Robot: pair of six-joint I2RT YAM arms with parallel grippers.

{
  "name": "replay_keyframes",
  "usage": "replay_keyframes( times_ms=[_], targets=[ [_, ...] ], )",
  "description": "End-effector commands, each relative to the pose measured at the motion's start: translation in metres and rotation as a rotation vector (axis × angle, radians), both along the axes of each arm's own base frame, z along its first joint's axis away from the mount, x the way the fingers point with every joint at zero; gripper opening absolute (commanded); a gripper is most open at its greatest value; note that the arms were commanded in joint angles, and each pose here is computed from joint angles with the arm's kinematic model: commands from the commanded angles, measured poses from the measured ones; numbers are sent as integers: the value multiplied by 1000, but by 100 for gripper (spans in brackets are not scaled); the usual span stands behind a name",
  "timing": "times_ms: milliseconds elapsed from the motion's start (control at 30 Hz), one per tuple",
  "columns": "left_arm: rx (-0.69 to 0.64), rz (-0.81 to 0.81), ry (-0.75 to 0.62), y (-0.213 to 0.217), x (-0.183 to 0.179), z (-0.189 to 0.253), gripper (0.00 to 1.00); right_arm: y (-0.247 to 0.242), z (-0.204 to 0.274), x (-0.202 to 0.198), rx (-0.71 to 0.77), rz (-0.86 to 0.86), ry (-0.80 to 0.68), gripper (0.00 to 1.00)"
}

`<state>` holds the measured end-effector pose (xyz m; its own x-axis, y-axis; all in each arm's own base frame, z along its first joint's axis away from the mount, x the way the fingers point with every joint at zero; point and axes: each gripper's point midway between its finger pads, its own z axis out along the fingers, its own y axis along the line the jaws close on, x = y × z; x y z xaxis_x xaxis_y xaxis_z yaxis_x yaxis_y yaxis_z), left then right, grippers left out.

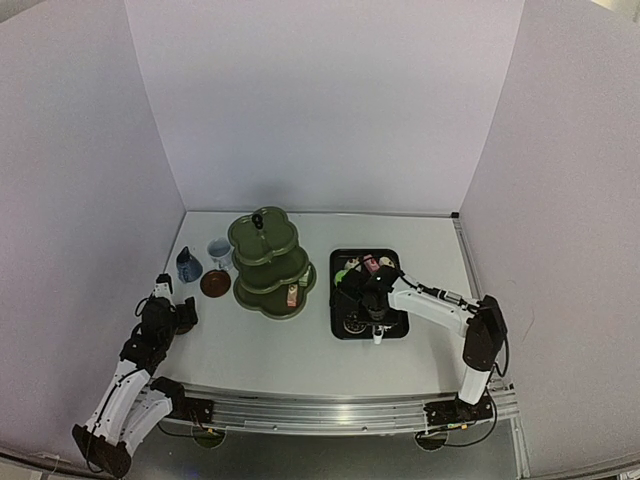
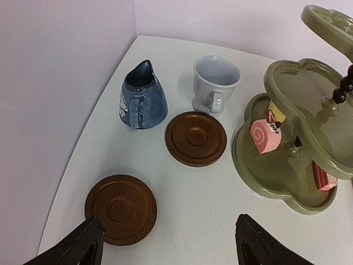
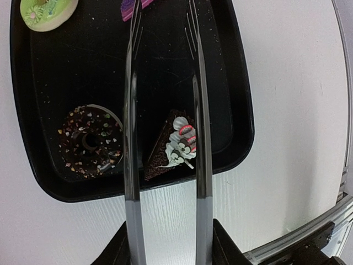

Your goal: Serve the afternoon tea

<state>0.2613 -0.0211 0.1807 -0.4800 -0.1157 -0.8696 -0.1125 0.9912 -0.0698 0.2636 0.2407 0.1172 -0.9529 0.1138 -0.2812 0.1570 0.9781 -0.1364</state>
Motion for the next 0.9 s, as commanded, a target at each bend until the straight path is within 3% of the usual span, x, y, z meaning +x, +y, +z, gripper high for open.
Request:
replay_keyframes(
  times_ms=[0, 267, 867],
  targets=[
    [-30, -12, -117, -1, 2, 22, 82, 8, 16, 15, 20, -20, -46, 39],
    [-33, -25, -128, -3, 2, 24, 82, 18, 37, 20, 83, -8, -81, 39],
    [-34, -39, -129, -6, 3, 24, 82, 9, 17, 32, -14, -58, -47, 40]
  ],
)
